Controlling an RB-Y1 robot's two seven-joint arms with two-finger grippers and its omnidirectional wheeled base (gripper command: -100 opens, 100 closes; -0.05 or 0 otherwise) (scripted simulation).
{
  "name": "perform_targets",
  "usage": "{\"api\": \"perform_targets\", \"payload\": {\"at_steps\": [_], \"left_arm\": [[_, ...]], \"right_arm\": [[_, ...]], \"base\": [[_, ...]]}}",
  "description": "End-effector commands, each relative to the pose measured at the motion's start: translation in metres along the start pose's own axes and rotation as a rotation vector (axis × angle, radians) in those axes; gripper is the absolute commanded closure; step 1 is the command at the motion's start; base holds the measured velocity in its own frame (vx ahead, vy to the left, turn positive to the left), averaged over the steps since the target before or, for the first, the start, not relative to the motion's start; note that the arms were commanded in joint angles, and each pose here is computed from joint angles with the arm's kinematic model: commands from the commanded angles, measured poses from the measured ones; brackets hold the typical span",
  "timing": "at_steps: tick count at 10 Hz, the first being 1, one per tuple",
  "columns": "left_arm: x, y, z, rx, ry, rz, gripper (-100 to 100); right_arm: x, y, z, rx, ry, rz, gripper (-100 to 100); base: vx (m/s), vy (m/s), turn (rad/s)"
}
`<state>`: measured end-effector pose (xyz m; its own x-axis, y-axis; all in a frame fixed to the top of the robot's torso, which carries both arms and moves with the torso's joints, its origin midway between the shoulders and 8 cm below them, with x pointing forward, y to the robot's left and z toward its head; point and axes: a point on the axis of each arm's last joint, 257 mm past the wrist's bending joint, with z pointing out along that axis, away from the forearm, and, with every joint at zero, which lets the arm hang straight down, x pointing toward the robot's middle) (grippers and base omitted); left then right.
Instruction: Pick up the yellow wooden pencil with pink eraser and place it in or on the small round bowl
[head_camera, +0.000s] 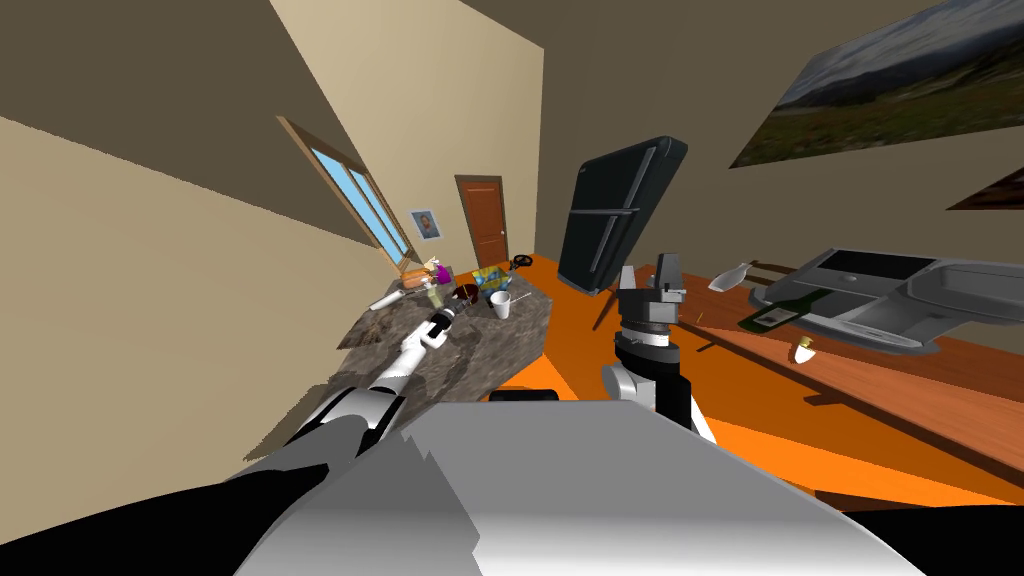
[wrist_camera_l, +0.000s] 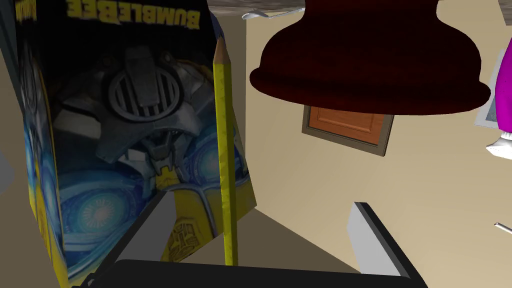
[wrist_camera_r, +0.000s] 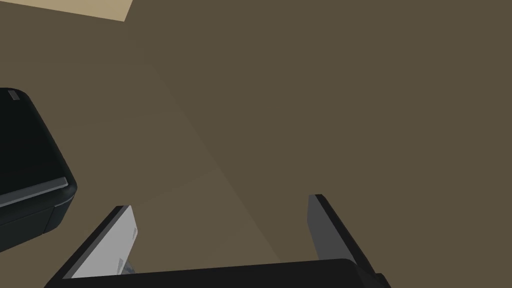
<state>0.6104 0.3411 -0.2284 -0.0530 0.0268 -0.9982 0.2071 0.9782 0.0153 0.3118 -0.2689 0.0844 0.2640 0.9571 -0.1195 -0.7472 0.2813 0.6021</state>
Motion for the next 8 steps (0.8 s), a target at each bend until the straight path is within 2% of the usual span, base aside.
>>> {"api": "perform_targets", "payload": {"at_steps": [1,2,3,4,5,8], "left_arm": [[-0.0186,-0.0085,0.0053,0.018,-0.039,-0.02,-100],[-0.0122,-0.0042,0.0044,0.011,-0.025,-0.013,-100],[-0.0136,-0.0048,0.0046,0.013,-0.029,-0.015,0],[-0.0135,-0.0048,0.0046,0.013,-0.028,-0.014,-100],[-0.0135,-0.0048,0.0046,0.013,-0.028,-0.014,100],[-0.0134,-0.0046,0.0045,0.012,-0.028,-0.016,100]], "right_arm": [[0.0,0.0,0.0,0.0,0.0,0.0,0],[0.0,0.0,0.0,0.0,0.0,0.0,0],[0.0,0.0,0.0,0.0,0.0,0.0,0],[0.0,0.0,0.0,0.0,0.0,0.0,0],[0.0,0.0,0.0,0.0,0.0,0.0,0],[0.0,0.0,0.0,0.0,0.0,0.0,0]], "base": [[0.031,0.028,0.003],[0.013,0.012,-0.002],[0.0,0.0,0.0],[0.0,0.0,0.0],[0.0,0.0,0.0],[0.0,-0.001,0.001]]}}
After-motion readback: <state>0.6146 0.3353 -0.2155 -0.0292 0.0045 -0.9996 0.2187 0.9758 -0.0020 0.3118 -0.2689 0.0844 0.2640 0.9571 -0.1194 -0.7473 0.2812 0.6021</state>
